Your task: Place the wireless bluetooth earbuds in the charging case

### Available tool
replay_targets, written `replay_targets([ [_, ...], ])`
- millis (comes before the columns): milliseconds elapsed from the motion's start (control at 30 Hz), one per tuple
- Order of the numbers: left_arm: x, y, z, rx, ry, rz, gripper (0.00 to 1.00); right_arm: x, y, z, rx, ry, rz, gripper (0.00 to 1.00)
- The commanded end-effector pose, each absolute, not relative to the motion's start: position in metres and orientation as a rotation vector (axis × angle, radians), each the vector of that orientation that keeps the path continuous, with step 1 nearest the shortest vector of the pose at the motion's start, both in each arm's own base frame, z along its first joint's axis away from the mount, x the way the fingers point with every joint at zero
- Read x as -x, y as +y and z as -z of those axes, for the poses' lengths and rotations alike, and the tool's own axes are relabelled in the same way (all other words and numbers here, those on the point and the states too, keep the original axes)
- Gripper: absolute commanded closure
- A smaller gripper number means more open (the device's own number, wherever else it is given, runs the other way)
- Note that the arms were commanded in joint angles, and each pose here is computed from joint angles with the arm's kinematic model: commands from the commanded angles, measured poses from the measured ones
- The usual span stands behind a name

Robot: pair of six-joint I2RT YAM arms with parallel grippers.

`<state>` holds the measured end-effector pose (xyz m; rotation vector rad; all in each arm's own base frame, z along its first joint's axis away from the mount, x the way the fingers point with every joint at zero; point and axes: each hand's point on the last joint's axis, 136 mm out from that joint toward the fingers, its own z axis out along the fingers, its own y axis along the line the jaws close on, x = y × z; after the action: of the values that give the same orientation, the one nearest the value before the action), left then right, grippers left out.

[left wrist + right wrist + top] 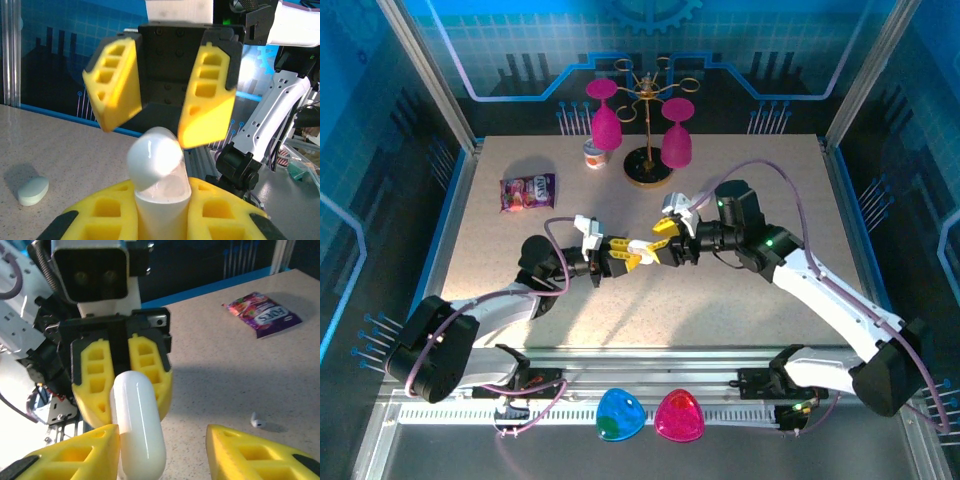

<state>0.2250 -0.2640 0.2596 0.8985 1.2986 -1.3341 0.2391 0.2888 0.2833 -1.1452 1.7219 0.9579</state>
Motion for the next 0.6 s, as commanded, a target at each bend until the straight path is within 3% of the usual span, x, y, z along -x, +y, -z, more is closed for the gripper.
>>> replay_targets([
  [0,-0.21,-0.265,-0.27,-0.98,1.206,1.323,0.95,-0.26,0.278,-0.287,1.038,1.745,-0.877,0.5],
  [367,-0.226,-0.256,-0.261,-0.902,1.153,1.158,0.97,-0.238,0.278,-0.307,1.038,1.601,-0.996,0.21],
  [567,-0.237,-0.241,-0.267,-0.816,1.138,1.05,0.99,-0.274,0.257,-0.291,0.693,1.679,-1.032,0.21],
])
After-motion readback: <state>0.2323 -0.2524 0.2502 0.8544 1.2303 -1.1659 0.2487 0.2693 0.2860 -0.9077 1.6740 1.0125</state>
